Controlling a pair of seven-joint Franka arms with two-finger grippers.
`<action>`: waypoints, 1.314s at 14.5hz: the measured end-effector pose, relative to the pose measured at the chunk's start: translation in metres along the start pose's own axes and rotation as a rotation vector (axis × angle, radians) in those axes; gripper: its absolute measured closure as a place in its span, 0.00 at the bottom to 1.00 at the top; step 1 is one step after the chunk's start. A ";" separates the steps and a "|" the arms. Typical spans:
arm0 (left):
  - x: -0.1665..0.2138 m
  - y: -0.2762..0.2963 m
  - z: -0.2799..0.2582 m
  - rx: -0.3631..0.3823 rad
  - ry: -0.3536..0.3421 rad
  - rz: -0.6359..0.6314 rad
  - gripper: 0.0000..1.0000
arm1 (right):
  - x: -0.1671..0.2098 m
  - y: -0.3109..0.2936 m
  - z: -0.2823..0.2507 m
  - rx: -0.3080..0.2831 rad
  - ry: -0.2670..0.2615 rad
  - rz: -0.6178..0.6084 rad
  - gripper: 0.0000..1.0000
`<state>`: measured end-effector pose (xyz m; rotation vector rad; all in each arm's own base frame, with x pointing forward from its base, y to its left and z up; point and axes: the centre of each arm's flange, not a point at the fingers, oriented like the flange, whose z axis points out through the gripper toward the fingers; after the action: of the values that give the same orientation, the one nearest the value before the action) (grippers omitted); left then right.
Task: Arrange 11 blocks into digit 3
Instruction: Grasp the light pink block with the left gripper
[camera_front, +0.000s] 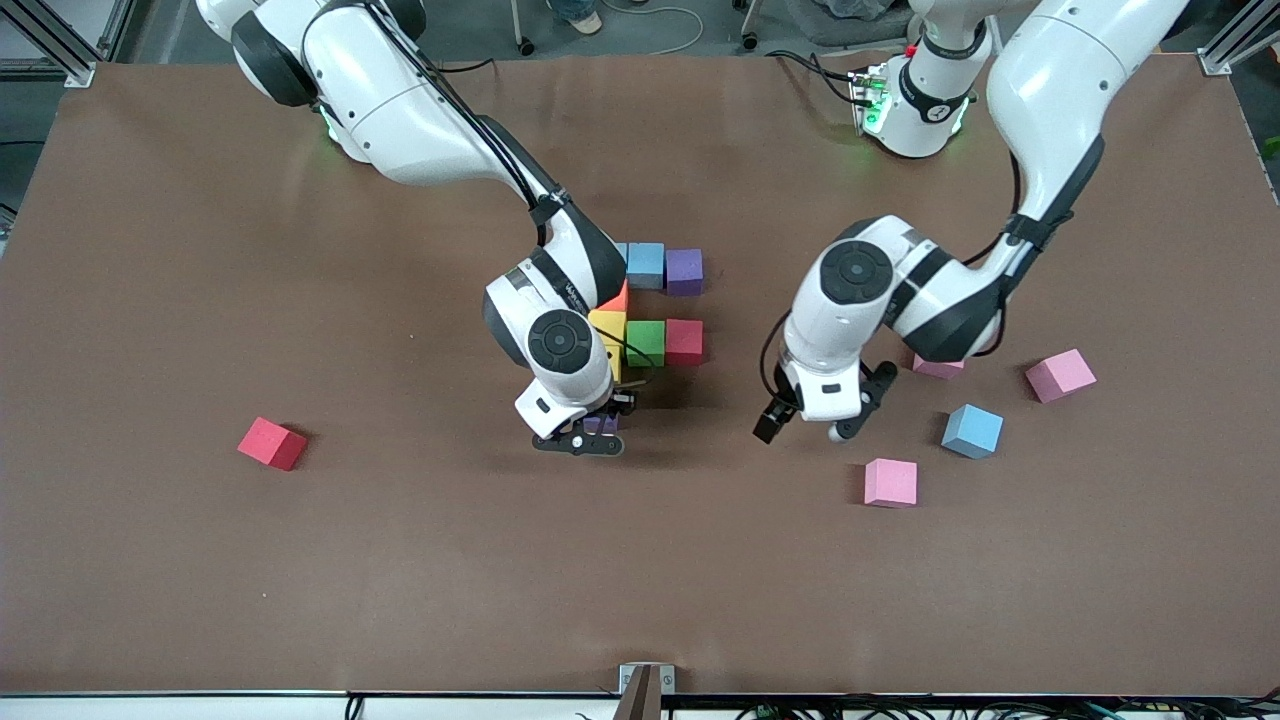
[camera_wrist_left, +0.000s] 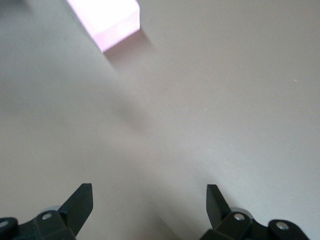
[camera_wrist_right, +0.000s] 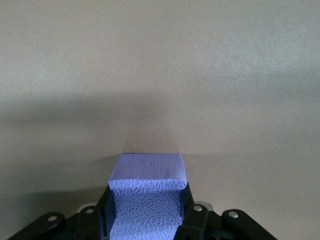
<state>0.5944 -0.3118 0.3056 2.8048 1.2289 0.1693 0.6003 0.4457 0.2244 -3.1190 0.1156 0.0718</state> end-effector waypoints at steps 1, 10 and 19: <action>0.012 -0.004 0.001 0.006 0.003 0.037 0.00 | 0.000 0.000 0.000 0.000 0.000 0.000 0.46; 0.159 -0.025 -0.021 0.051 0.023 0.396 0.02 | 0.000 0.000 0.000 -0.001 -0.001 -0.001 0.46; 0.226 -0.036 0.051 0.058 -0.128 0.654 0.12 | 0.000 0.000 0.000 -0.005 0.001 -0.003 0.22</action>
<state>0.7275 -0.1223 0.2668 3.0975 0.2615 -0.0141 0.5999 0.4459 0.2240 -3.1237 0.1115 0.0706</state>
